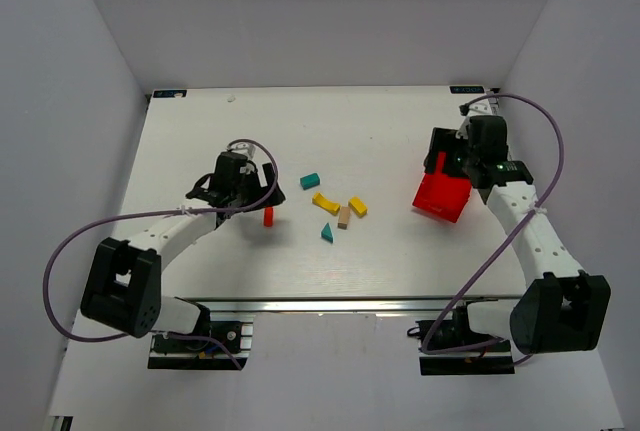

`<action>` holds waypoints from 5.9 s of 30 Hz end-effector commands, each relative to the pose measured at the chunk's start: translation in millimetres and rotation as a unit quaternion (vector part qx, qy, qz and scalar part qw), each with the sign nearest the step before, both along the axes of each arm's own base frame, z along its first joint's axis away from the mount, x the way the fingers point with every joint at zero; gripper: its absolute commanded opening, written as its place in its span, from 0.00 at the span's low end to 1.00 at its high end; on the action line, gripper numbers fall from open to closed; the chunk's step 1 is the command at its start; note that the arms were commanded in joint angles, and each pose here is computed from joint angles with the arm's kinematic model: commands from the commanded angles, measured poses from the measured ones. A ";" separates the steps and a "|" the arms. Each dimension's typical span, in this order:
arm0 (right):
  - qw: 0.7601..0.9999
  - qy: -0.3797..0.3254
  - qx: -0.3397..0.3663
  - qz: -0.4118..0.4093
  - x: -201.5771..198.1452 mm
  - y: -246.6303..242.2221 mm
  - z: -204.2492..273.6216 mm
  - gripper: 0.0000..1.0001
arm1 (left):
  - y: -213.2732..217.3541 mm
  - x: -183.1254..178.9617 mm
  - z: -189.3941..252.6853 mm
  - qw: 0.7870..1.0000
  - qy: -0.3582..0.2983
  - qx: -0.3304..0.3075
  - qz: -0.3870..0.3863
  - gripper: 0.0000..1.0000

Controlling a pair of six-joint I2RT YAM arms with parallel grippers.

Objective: Build the wood block tower

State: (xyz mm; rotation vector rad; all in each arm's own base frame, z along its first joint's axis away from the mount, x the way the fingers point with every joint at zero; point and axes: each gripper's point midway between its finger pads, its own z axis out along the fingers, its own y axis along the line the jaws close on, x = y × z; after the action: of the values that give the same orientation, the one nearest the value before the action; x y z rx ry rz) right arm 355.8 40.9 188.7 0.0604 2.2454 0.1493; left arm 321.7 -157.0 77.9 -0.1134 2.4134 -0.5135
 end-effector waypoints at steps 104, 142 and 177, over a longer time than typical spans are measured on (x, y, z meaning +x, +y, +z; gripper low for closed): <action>0.806 -0.200 -0.004 0.557 -113.6 274.8 18.8 0.89 | -68.1 -62.9 138.1 0.990 -0.048 -0.088 -0.101 0.02; 0.899 -0.063 -0.086 0.425 -78.1 210.5 -54.7 0.90 | 36.0 20.0 36.4 0.981 -0.018 0.193 -0.025 0.00; 0.897 -0.023 -0.082 0.435 -75.3 215.1 -72.6 0.89 | 63.6 35.5 -34.2 0.981 0.074 0.179 -0.030 0.40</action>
State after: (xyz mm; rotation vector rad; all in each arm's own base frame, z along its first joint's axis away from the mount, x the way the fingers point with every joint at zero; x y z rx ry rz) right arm 271.7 247.8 98.0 -1.0496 2.1179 0.4040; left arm 359.9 -93.0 43.3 0.0791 2.5873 -0.0793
